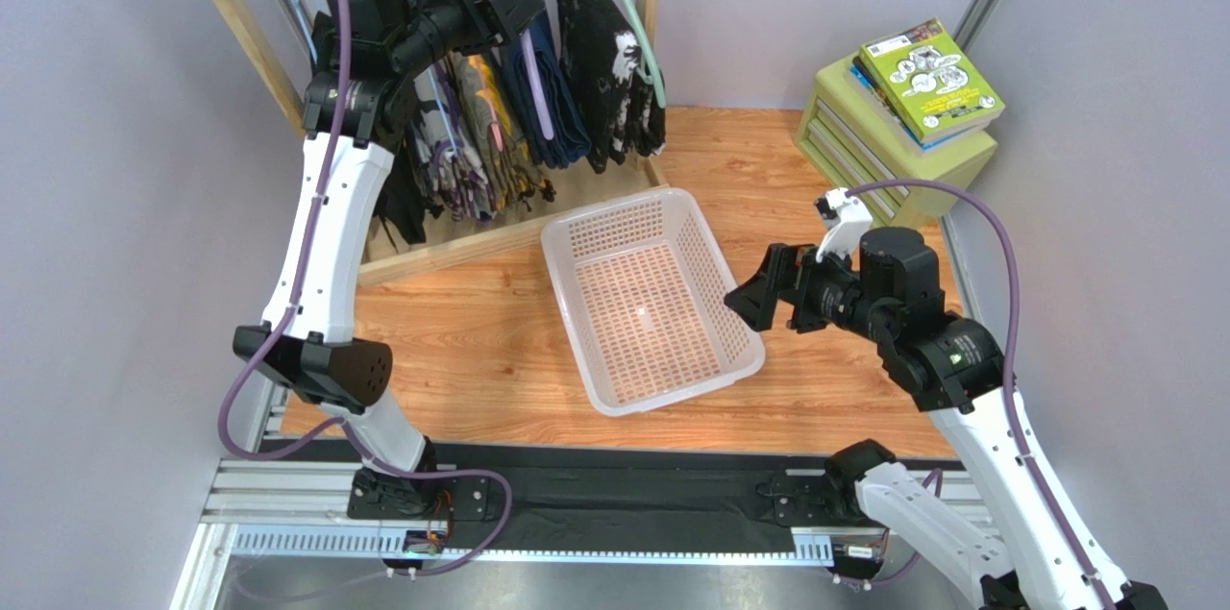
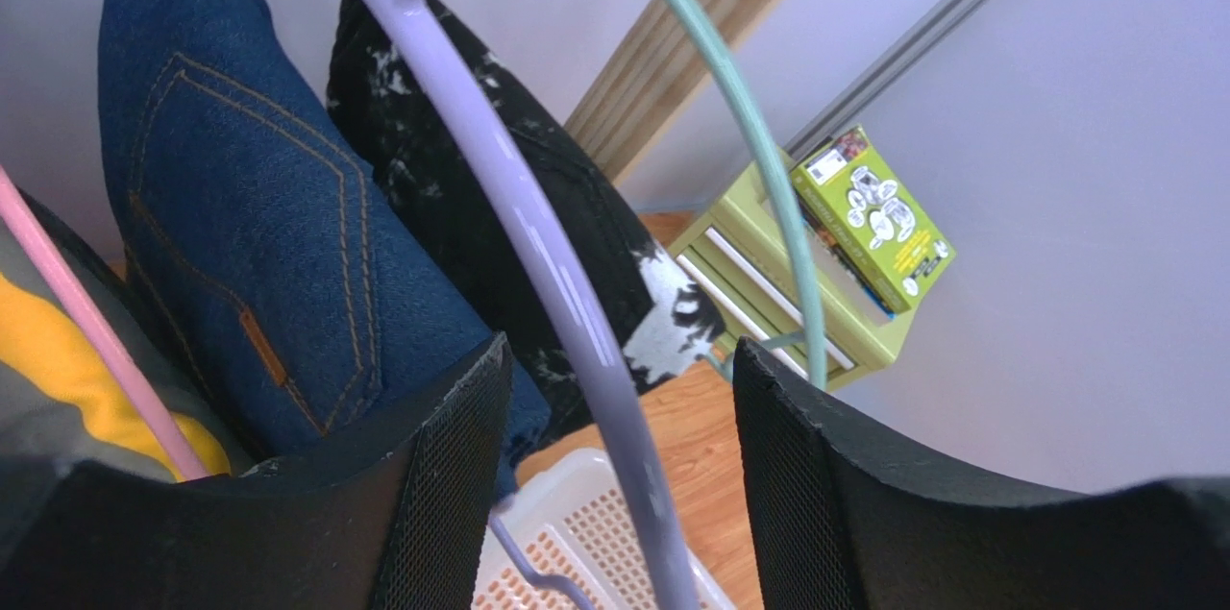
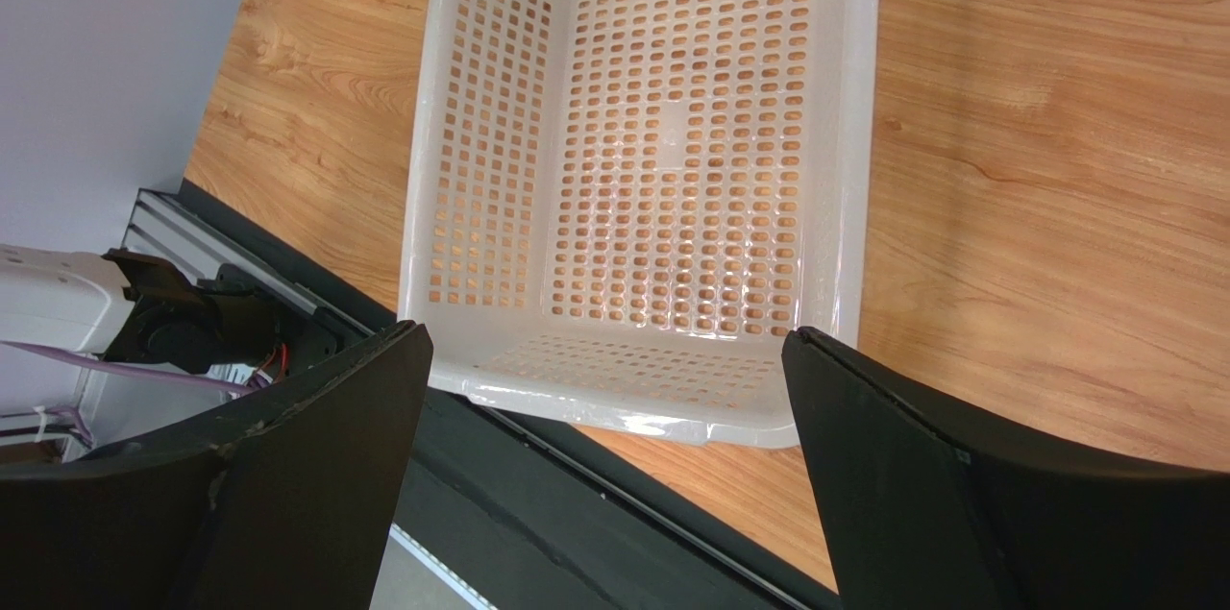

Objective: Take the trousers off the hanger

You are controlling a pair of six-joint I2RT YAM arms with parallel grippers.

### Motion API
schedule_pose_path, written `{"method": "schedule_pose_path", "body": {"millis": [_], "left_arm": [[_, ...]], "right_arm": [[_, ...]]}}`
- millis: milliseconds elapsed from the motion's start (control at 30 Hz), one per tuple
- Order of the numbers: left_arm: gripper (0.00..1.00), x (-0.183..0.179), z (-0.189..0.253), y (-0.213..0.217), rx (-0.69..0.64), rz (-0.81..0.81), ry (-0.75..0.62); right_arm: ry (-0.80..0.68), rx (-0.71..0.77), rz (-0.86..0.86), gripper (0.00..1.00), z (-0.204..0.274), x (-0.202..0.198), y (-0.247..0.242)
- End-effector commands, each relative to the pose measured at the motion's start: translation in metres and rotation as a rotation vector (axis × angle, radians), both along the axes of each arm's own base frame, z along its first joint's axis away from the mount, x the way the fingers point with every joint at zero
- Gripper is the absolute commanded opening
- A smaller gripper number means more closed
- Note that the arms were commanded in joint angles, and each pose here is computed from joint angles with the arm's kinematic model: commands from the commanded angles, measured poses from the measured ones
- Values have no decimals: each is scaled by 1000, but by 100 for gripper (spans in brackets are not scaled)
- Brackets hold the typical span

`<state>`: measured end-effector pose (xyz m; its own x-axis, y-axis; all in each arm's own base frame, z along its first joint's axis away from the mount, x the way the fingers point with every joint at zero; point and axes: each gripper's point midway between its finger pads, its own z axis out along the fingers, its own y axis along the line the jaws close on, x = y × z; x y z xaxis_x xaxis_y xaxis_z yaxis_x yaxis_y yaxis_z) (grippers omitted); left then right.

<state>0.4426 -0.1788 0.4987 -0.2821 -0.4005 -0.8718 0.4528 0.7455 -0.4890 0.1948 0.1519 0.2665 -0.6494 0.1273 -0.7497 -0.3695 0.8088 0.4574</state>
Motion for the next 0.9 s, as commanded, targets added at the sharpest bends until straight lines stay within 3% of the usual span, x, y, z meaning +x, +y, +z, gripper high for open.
{"method": "schedule_pose_path", "body": {"millis": [0, 200, 300, 333, 400, 700, 867], "left_arm": [[63, 8, 12, -4, -46, -19, -32], [47, 21, 8, -8, -86, -35, -16], [32, 22, 11, -7, -107, -42, -20], [18, 22, 13, -8, -112, -47, -21], [2, 22, 16, -6, -122, -46, -23], [0, -15, 69, -6, -175, -100, -132], [0, -53, 109, -6, -211, -158, -229]], "right_arm": [[-57, 10, 12, 100, 20, -7, -2], [-55, 7, 5, 100, 20, -9, -5], [-58, 15, 5, 100, 22, -11, -5], [-59, 19, 5, 100, 23, -12, -5], [-62, 20, 5, 100, 23, -13, -6], [-49, 30, 18, 100, 23, -15, -3], [-51, 36, 14, 100, 25, -14, -2]]}}
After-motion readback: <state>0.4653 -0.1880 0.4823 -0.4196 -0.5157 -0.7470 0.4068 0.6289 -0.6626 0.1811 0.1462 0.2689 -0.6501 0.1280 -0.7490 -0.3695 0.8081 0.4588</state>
